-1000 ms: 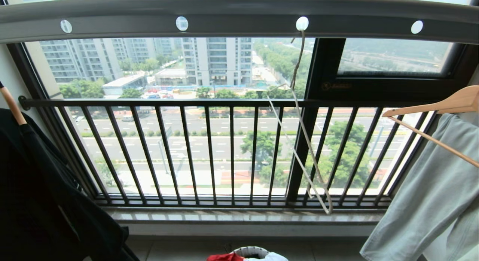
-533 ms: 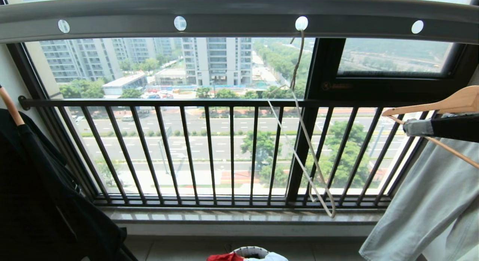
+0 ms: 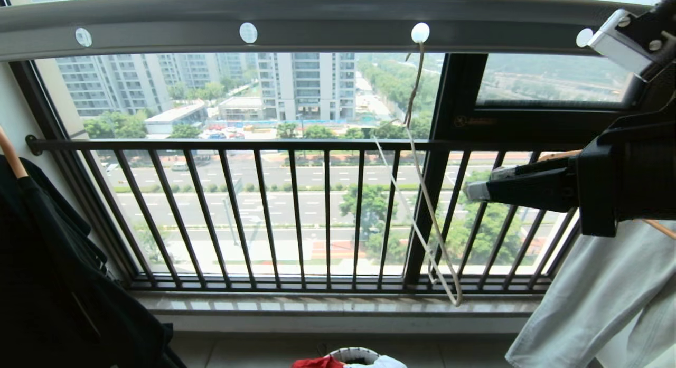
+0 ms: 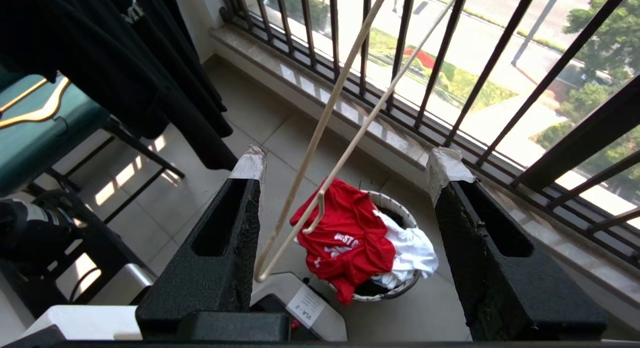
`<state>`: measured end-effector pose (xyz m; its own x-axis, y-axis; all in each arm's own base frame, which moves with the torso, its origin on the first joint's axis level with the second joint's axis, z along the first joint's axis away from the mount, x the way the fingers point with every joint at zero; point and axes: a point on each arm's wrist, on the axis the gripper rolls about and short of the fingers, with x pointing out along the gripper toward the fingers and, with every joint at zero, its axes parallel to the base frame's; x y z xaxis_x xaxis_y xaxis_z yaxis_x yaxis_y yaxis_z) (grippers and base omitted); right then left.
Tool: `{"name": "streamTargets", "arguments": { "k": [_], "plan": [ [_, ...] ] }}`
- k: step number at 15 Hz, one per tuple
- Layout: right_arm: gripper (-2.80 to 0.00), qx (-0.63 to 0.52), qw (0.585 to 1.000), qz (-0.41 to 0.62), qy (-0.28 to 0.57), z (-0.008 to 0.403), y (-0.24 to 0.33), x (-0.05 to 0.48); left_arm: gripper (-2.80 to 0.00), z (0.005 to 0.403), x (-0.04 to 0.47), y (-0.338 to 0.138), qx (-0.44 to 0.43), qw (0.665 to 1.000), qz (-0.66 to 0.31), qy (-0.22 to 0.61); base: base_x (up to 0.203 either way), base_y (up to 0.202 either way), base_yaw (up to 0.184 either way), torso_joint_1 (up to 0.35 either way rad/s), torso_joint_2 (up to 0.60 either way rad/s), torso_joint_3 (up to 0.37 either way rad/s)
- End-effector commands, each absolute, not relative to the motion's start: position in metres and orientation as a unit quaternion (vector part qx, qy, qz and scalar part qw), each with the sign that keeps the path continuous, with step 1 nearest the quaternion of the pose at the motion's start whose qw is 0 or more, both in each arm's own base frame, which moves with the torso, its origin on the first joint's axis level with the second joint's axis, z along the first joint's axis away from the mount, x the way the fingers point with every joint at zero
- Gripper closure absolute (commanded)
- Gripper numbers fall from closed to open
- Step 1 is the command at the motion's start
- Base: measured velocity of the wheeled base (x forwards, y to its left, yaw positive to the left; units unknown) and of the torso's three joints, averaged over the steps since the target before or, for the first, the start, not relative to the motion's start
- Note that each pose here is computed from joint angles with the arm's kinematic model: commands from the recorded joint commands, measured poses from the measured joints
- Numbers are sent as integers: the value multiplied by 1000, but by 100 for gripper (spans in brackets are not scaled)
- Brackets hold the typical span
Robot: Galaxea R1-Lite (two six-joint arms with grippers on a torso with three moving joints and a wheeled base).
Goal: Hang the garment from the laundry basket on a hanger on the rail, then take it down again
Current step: Pick up the clothes rack on the clothesline
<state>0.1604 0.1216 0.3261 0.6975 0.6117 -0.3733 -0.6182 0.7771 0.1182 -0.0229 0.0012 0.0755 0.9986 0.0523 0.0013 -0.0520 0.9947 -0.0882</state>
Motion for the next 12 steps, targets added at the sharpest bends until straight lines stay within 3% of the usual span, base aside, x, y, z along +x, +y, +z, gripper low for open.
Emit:
{"name": "streamTargets", "arguments": {
  "k": [1,12],
  "plan": [
    [-280,-37,924,314,218,315,146,166,0,75,-23,1,-44,999,27,-2,0,0,0,0,0,0],
    [-280,-106,944,213,230,293,197,184,0,75,-23,1,-44,999,27,-1,0,0,0,0,0,0]
  ]
}}
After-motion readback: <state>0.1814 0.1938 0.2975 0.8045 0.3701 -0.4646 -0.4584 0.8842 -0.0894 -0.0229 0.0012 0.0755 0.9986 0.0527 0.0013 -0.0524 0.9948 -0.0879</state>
